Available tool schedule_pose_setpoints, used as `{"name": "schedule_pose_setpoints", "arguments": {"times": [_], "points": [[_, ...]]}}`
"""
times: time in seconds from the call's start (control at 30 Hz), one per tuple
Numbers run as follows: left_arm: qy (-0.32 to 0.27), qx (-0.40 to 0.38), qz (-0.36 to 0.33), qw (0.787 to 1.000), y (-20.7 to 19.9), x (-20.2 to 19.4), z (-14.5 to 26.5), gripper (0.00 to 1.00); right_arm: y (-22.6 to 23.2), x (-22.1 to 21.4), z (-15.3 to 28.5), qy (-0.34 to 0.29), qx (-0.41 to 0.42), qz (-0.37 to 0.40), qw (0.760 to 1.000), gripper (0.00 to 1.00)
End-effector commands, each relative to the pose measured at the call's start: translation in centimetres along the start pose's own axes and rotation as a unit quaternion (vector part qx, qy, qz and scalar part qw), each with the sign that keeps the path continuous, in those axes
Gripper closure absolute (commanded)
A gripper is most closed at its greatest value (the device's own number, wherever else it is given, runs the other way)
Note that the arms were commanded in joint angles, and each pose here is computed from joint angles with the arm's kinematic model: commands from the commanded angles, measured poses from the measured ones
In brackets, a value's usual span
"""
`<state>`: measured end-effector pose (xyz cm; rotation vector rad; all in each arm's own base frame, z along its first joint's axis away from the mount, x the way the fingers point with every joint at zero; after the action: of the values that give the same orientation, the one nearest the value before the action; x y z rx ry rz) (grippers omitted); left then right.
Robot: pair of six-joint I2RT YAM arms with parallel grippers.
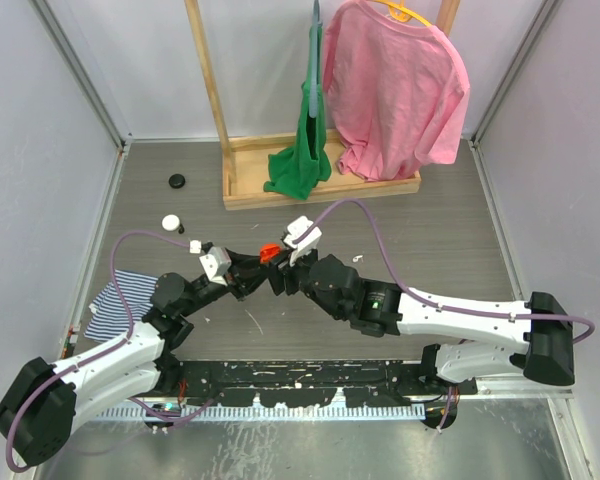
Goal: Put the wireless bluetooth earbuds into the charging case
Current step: Place the earbud in the charging case, then close the charging case.
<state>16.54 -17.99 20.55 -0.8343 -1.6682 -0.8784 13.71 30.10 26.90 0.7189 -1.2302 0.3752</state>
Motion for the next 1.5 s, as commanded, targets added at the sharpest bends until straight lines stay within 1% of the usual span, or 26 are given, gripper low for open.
{"name": "schedule_pose_setpoints", "arguments": {"times": [0.0, 0.1, 0.2, 0.3, 0.37, 0.5, 0.73, 1.0, 1.23, 1.47], "points": [[-0.037, -0.014, -0.019, 0.999, 0.1, 1.8, -0.7, 1.00, 1.1, 4.1, 1.3, -0.032, 0.030, -0.007, 0.999, 0.43], [-0.036, -0.026, -0.018, 0.999, -0.1, 1.8, -0.8, 1.00, 0.8, 5.0, 1.2, -0.013, 0.045, -0.005, 0.999, 0.40], [-0.035, -0.038, -0.017, 0.999, -0.3, 1.8, -0.9, 1.00, -0.2, 5.5, 0.8, 0.012, 0.067, -0.021, 0.997, 0.40], [-0.035, -0.044, -0.017, 0.998, -0.3, 1.8, -0.9, 1.00, -1.1, 5.9, 0.5, 0.036, 0.101, -0.034, 0.994, 0.39], [-0.035, -0.048, -0.017, 0.998, -0.4, 1.8, -1.0, 1.00, -1.6, 6.2, 0.2, 0.054, 0.129, -0.042, 0.989, 0.36], [-0.036, -0.054, -0.016, 0.998, -0.5, 1.8, -1.0, 1.00, -3.3, 6.7, -0.6, 0.068, 0.149, -0.055, 0.985, 0.34], [-0.039, -0.062, -0.016, 0.997, -0.6, 1.9, -1.0, 1.00, -4.8, 5.7, -2.3, 0.121, 0.220, -0.075, 0.965, 0.31], [-0.042, -0.062, -0.017, 0.997, -0.7, 2.1, -0.9, 1.00, -5.3, 4.2, -3.4, 0.174, 0.289, -0.097, 0.936, 0.28], [-0.041, -0.054, -0.017, 0.998, -0.6, 2.0, -0.9, 1.00, -5.0, 3.7, -3.2, 0.198, 0.329, -0.109, 0.917, 0.27], [-0.039, -0.051, -0.016, 0.998, -0.5, 1.9, -0.9, 1.00, -5.2, 3.2, -3.2, 0.214, 0.338, -0.117, 0.909, 0.27]]}}
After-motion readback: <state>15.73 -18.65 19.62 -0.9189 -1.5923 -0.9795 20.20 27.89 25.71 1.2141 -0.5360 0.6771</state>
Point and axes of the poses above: each gripper's point midway between its finger pads, its own z axis back along the fingers, its own y axis along the line the jaws close on, x = y × z, the point moved 8 cm from there along z, back along the fingers, and after that the axes turned 10 degrees about -z, right-handed, at the moved point
